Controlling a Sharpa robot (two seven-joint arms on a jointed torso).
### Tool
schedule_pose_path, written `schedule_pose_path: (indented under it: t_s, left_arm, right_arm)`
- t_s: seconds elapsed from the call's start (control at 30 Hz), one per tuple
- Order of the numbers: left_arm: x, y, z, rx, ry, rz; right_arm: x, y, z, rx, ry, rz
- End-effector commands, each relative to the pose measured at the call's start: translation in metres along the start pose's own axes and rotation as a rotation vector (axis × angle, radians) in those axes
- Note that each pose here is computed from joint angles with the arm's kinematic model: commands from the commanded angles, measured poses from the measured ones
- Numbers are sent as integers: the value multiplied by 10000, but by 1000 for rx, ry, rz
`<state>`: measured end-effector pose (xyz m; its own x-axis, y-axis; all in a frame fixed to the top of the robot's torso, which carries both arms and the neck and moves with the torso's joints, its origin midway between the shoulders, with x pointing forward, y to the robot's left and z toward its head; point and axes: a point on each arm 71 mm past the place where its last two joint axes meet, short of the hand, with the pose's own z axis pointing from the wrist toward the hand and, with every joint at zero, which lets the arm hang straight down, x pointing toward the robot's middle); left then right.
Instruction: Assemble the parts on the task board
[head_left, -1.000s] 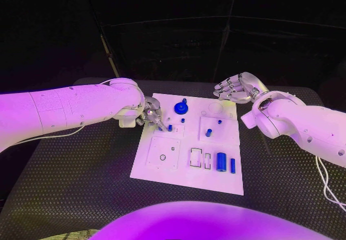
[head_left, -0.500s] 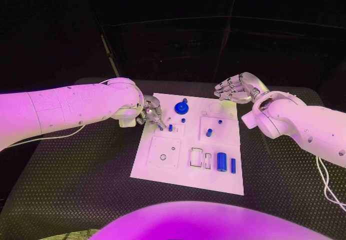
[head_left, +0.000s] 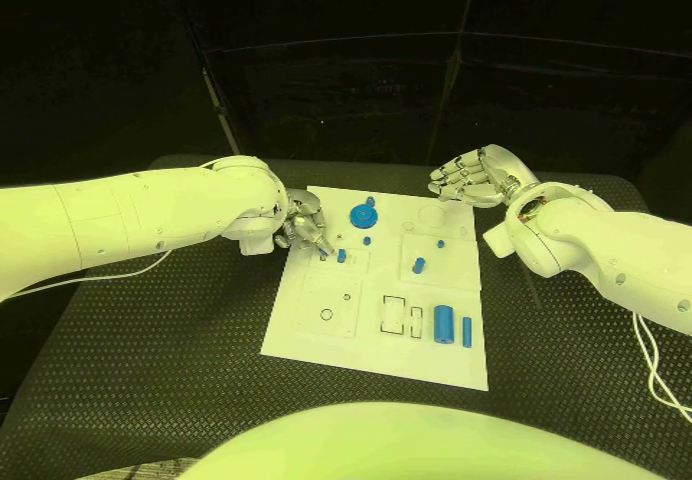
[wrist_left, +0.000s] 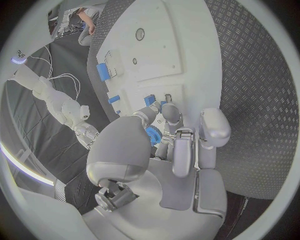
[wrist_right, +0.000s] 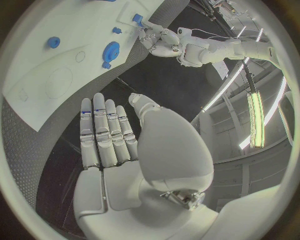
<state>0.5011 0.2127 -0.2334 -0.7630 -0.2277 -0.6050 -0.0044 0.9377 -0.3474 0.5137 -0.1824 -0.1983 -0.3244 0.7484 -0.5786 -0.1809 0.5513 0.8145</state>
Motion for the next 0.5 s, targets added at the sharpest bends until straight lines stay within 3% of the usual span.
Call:
schedule_pose_path:
  t_s: [0.03,0.5]
  left_arm:
    - [-7,-17,-2,18,-1,-12]
    - [-30,-24,34,-11,-3,-8]
  right_arm:
    - [6,19,5,-10,8,2]
    - [11,22,7,-11,9,3]
